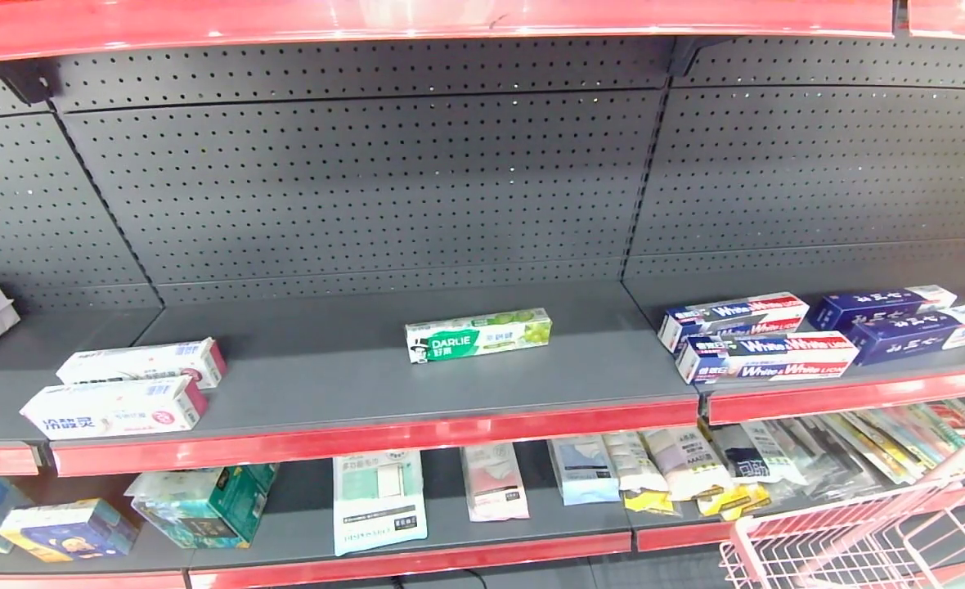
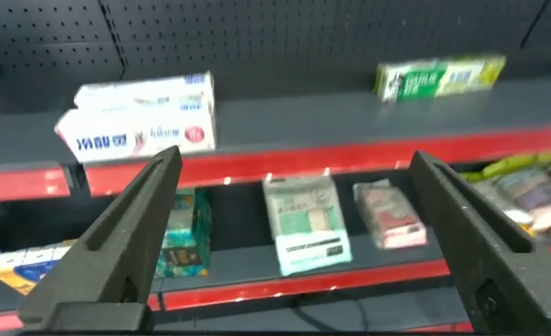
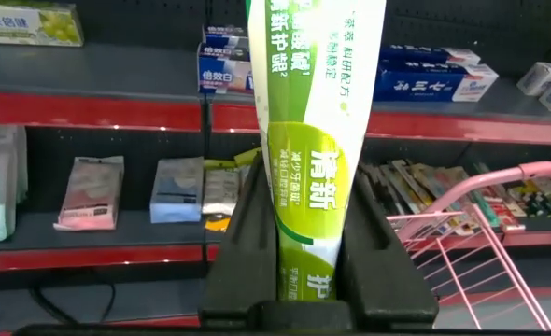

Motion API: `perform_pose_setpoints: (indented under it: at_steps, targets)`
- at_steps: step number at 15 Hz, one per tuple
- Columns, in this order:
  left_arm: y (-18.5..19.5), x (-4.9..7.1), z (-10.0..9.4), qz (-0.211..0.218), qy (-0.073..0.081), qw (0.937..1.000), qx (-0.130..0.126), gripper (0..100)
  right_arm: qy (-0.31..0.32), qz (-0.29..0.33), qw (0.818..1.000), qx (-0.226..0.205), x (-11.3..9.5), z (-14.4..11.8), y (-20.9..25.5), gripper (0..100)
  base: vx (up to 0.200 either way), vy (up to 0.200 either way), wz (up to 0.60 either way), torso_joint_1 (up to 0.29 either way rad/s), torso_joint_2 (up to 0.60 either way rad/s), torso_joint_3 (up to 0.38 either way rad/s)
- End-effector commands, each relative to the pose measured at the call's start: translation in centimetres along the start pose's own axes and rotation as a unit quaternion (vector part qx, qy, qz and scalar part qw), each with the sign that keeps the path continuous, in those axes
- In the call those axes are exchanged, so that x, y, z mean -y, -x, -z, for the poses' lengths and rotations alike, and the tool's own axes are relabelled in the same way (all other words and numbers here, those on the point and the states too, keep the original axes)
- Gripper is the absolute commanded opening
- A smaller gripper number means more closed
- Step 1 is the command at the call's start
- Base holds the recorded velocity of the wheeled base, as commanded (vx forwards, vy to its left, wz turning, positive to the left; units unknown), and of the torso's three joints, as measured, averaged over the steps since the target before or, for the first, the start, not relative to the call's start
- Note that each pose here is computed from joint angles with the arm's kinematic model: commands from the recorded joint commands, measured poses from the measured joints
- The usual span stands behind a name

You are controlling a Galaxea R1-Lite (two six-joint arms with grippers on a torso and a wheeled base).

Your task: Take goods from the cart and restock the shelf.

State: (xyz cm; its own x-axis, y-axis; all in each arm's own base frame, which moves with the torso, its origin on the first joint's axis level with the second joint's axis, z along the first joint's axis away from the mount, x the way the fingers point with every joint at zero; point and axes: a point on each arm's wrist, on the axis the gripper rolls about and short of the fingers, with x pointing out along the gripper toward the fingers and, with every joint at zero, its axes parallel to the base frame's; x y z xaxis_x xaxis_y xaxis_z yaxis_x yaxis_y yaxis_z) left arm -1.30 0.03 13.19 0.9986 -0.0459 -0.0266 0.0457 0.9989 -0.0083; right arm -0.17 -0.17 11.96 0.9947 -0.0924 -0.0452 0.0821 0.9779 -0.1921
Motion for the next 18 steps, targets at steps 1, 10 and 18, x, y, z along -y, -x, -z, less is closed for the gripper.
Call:
perform_pose_setpoints:
  at_steps: [1, 10, 18]
  targets:
    - [-7.0, -0.1, -5.5, -0.018, 0.027, 0.9959, -0.084, 100, 0.007, 0.0, 1.0, 0.008, 0.0, -0.1, 0.2, 0, 0.0, 0.0, 0.0, 0.0, 0.0, 0.0]
    - [-28.6, 3.9, -3.3, -0.117, 0.006, 0.9909, -0.068, 100, 0.008, -0.026, 1.0, 0.008, -0.1, -0.1, 0.1, 0, 0.0, 0.0, 0.0, 0.0, 0.0, 0.0]
    - [-37.1, 7.3, -2.5, -0.054, 0.1, 0.9863, -0.12, 100, 0.021, -0.036, 0.999, 0.015, -0.1, -0.3, 0.1, 0, 0.0, 0.0, 0.0, 0.0, 0.0, 0.0]
